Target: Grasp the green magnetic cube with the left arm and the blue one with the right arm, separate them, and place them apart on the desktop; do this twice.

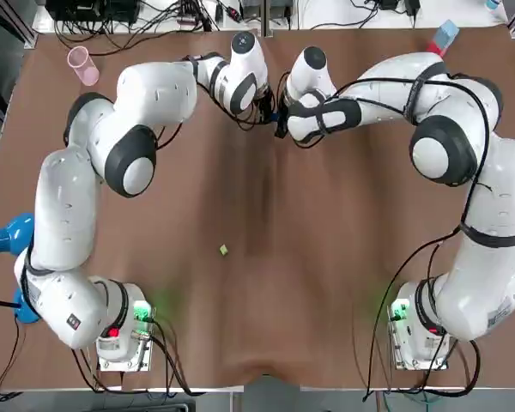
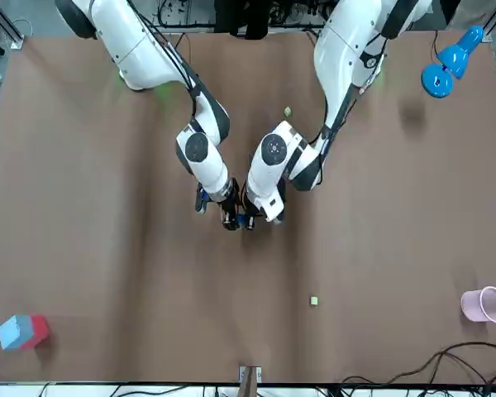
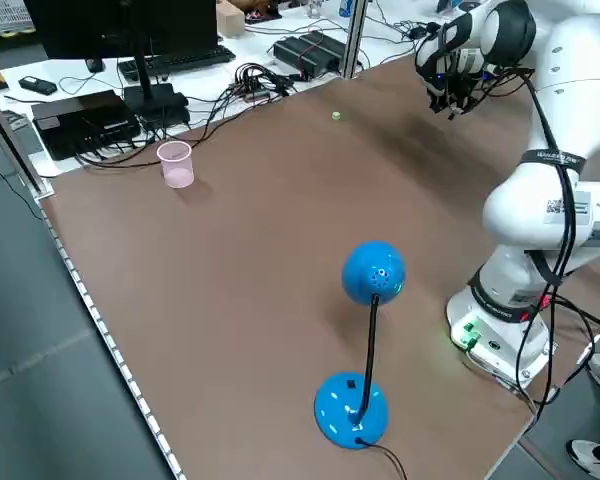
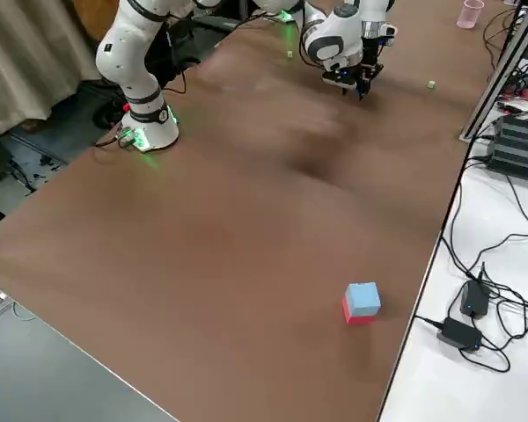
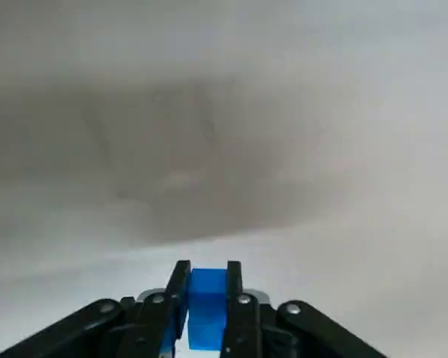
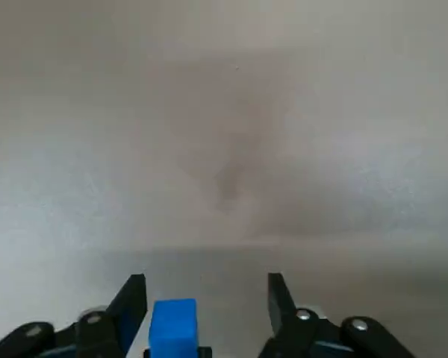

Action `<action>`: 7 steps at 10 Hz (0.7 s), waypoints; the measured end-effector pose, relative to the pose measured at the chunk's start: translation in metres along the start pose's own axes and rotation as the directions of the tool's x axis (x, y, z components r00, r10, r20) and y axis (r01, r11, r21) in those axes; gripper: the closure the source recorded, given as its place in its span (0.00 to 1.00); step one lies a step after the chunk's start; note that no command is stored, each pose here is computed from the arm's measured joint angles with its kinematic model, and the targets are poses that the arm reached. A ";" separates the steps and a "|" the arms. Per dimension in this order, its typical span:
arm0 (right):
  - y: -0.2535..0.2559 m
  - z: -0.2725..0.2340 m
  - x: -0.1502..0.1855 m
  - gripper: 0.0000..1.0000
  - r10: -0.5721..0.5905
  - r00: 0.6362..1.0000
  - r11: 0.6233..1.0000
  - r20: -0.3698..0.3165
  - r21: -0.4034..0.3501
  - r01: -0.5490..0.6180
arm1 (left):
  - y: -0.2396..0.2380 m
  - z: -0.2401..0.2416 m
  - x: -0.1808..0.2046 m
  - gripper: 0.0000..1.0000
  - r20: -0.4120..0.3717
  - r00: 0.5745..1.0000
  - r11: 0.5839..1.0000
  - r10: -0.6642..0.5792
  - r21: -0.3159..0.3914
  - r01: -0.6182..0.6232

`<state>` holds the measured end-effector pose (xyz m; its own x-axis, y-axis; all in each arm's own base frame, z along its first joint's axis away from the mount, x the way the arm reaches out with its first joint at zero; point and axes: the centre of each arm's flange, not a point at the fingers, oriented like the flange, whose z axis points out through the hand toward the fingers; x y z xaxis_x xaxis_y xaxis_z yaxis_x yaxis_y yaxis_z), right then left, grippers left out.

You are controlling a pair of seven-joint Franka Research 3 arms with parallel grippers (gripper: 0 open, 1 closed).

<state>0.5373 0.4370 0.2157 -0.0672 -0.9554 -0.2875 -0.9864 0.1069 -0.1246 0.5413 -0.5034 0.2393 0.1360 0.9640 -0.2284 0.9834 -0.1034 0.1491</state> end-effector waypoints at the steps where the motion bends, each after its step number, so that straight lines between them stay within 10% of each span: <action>1: 0.000 0.000 0.000 0.28 0.000 1.000 1.000 0.001 0.001 0.000 | 0.000 0.000 0.000 0.77 0.000 1.000 1.000 0.000 0.000 0.000; 5: 0.004 -0.001 -0.005 0.34 -0.005 1.000 1.000 0.009 -0.002 0.005 | 0.000 0.000 0.000 0.77 0.000 1.000 1.000 0.000 0.001 0.000; 7: 0.001 -0.002 -0.006 0.52 -0.003 1.000 1.000 0.014 0.005 0.003 | -0.002 0.001 -0.001 0.77 -0.005 1.000 1.000 0.001 0.013 -0.001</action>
<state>0.5360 0.4419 0.2192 -0.0621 -0.9519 -0.3001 -0.9859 0.1053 -0.1301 0.5391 -0.5041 0.2379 0.1365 0.9652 -0.2231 0.9847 -0.1077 0.1367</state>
